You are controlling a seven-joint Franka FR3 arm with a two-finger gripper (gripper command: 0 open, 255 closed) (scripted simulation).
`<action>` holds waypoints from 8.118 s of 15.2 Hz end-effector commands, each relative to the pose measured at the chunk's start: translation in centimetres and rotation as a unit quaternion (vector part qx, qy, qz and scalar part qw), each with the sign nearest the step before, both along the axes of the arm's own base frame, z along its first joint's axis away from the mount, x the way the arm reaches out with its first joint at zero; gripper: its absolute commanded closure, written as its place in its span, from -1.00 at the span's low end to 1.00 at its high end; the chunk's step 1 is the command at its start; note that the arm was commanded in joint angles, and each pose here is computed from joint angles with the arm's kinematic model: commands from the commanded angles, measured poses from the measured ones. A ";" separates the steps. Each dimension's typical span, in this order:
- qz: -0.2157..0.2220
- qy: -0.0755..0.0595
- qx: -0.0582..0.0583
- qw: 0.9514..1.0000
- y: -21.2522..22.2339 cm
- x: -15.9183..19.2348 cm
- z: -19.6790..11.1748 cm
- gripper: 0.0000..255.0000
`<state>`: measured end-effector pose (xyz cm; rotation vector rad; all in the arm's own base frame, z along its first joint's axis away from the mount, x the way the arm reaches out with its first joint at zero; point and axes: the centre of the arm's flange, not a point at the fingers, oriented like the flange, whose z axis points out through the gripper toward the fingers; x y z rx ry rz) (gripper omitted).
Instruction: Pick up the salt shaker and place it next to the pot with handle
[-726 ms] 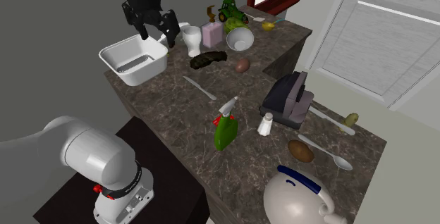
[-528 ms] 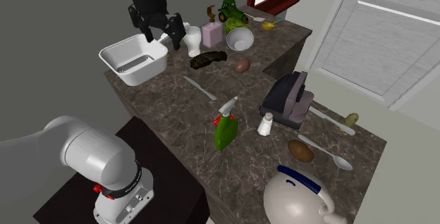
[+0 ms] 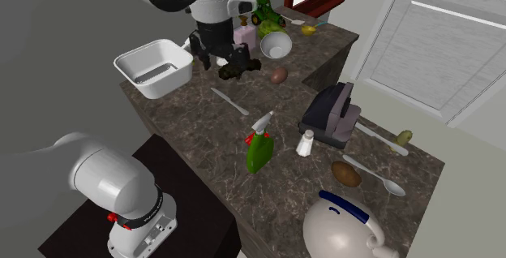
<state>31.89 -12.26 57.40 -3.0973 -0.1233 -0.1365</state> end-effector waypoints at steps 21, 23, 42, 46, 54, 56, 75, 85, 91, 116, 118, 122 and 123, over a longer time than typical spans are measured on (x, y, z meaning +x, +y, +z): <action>0.018 -0.008 0.016 1.000 -24.4 6.5 -15.5 -1.00; 0.020 -0.008 0.017 1.000 -26.6 7.1 -17.0 -1.00; 0.020 -0.008 0.017 1.000 -26.5 7.6 -21.1 1.00; 0.020 -0.008 0.017 1.000 -26.5 7.6 -21.1 1.00; 0.020 -0.008 0.017 1.000 -26.5 7.6 -18.5 1.00; 0.020 -0.008 0.017 1.000 -26.5 7.6 -17.4 1.00; 0.020 -0.008 0.017 1.000 -26.5 7.6 -7.4 1.00; 0.020 -0.008 0.017 1.000 -26.5 7.6 -2.1 1.00; 0.020 -0.008 0.017 1.000 -26.5 7.6 1.1 1.00; 0.020 -0.008 0.017 1.000 1.4 -0.4 2.2 1.00; 0.020 -0.008 0.017 1.000 3.9 -1.1 2.2 1.00; 0.020 -0.008 0.017 1.000 9.0 -2.6 2.2 1.00; 0.020 -0.008 0.017 1.000 10.2 -3.0 2.2 1.00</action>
